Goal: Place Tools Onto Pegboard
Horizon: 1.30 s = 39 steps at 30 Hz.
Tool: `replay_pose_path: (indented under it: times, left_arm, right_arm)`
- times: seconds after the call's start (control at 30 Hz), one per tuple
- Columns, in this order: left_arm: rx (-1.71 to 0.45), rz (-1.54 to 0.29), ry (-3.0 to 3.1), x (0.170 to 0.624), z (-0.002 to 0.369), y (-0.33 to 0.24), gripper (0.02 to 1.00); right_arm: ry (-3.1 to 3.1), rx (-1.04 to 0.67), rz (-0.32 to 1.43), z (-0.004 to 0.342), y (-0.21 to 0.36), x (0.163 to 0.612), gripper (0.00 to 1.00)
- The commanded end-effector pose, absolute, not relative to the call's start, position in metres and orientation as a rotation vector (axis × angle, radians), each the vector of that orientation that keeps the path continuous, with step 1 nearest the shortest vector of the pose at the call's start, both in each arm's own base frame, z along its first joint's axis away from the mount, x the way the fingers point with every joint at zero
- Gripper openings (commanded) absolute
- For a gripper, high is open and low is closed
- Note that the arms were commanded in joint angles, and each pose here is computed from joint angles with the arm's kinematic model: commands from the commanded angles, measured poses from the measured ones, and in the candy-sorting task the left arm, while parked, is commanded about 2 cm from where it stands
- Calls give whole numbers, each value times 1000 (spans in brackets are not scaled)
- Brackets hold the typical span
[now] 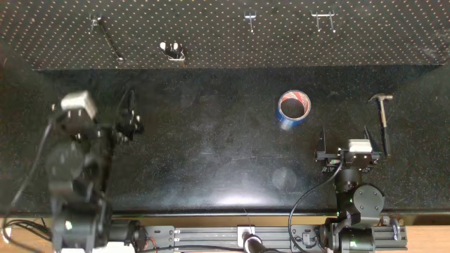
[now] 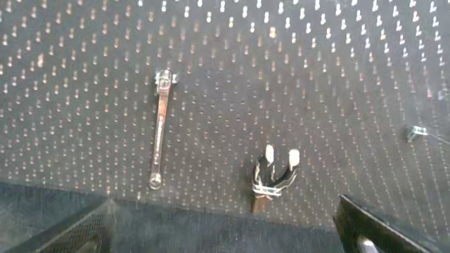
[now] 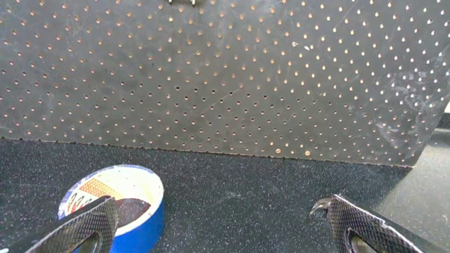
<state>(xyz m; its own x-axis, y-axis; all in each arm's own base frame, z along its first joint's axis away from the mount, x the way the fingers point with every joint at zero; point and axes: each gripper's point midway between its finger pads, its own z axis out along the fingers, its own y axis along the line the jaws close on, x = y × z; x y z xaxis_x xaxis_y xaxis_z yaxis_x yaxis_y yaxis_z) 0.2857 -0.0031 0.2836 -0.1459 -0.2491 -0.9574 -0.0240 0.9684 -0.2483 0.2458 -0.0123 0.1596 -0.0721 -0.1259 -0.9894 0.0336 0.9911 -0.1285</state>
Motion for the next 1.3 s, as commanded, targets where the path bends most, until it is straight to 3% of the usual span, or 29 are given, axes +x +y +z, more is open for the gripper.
replay_pose_path:
  times: [0.03,0.2,0.4,1.13,1.2,1.23,1.3]
  left_arm:
    - [-183,-211,1460,251,250,-1,996]
    - [-267,-110,1382,238,230,28,996]
    - [-252,-153,1631,246,156,12,996]
    - [-215,-187,1635,246,157,1,996]
    - [-215,-187,1635,246,157,1,996]
    - [-215,-187,1635,246,157,1,996]
    - [-215,-187,1635,246,157,1,996]
  right_arm:
    - [1641,-65,-142,157,-14,246,976]
    - [1641,-65,-142,157,-14,246,976]
    - [1641,-66,-142,157,-14,246,976]
    - [1647,-59,-135,156,-14,246,974]
    - [1659,28,-54,153,-14,246,976]
    - [1672,186,61,157,-19,246,976]
    - [1763,345,118,178,-28,240,974]
